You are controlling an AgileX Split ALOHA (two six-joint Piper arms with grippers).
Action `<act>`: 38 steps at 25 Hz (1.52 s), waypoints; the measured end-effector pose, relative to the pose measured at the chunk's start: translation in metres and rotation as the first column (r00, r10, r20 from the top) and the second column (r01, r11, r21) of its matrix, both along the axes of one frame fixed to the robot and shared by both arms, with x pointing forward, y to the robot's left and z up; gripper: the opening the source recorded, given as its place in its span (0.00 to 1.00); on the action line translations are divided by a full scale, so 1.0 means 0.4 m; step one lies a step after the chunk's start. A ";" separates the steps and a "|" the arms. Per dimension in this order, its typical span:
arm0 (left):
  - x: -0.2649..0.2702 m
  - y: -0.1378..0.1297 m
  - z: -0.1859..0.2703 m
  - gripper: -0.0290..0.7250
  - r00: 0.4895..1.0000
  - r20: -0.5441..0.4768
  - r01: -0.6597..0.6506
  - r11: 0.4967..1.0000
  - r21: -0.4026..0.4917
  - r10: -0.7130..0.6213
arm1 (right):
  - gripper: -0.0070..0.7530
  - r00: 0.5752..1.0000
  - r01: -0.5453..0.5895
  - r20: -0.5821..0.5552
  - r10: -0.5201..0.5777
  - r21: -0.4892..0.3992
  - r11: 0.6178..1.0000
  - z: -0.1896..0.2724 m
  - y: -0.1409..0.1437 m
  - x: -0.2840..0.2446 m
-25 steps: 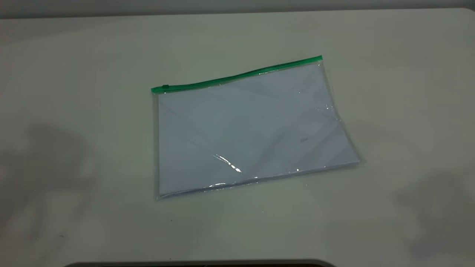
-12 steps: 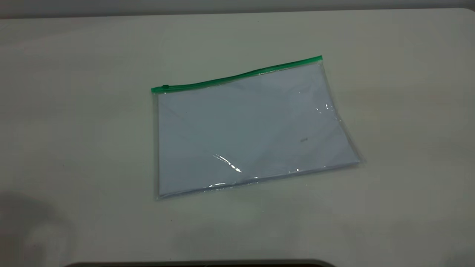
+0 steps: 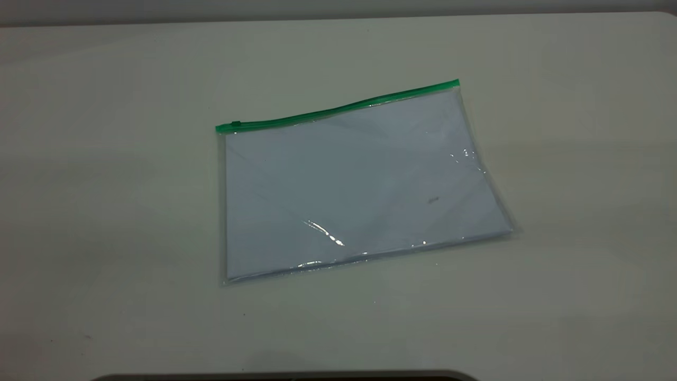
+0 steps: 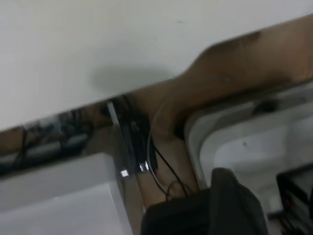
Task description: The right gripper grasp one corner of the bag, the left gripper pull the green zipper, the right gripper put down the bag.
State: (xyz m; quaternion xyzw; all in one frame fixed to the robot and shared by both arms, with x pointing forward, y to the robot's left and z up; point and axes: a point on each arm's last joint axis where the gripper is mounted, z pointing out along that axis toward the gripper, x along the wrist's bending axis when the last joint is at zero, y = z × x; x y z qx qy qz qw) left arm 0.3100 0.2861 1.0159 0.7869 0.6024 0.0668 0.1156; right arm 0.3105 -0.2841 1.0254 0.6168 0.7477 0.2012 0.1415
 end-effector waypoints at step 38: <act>-0.221 0.026 0.041 0.64 0.798 0.584 -0.136 0.988 -0.070 0.151 | 0.53 0.862 0.044 0.502 -0.068 0.058 0.997 0.041 -0.016 -0.202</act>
